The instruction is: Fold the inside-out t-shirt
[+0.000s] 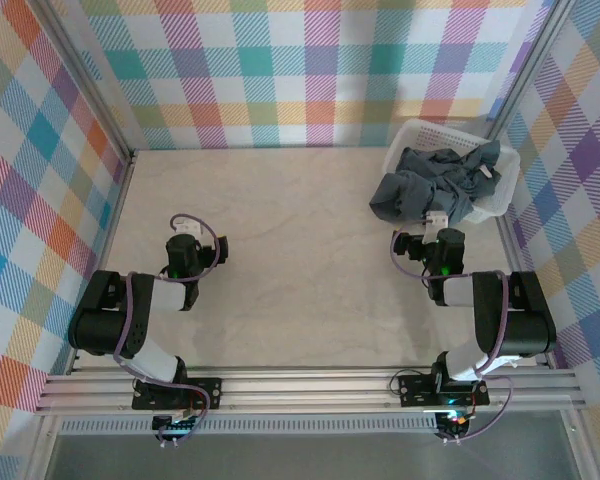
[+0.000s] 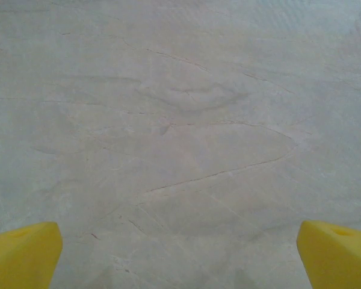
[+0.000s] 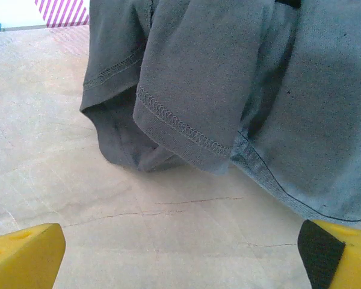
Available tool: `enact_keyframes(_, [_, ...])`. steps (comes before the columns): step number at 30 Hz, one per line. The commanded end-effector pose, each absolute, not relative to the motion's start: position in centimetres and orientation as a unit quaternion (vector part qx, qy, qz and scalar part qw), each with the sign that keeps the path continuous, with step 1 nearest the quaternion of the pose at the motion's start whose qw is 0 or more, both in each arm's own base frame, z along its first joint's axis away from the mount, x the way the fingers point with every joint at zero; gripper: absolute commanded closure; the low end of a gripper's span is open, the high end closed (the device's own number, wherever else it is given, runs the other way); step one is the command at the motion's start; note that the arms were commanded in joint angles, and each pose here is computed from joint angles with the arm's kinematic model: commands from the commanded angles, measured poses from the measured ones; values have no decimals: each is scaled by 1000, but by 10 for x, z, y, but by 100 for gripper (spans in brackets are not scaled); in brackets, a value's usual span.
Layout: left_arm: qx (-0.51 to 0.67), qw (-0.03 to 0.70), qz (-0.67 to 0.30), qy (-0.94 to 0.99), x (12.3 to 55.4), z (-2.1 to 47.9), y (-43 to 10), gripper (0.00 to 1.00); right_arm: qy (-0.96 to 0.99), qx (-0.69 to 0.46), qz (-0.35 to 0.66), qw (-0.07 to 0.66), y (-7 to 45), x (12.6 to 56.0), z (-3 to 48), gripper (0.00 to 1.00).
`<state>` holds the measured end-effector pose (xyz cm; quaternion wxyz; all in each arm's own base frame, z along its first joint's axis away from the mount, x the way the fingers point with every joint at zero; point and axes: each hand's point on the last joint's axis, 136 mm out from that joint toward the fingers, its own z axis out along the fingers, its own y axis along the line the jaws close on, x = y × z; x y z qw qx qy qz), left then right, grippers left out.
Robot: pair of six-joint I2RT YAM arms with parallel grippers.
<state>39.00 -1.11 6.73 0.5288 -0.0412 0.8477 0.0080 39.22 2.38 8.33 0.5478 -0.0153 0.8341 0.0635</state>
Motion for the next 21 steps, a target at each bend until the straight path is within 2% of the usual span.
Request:
enact_keyframes(1, [-47, 547, 11, 836, 398, 80, -8, 0, 826, -21, 64, 559, 23, 398, 92, 0])
enact_keyframes(17, [-47, 546, 11, 836, 397, 79, -7, 0, 825, -21, 63, 561, 23, 397, 93, 0])
enact_keyframes(21, [-40, 547, 6, 836, 397, 82, -10, 0, 820, -57, 87, 563, 37, 393, 103, 0])
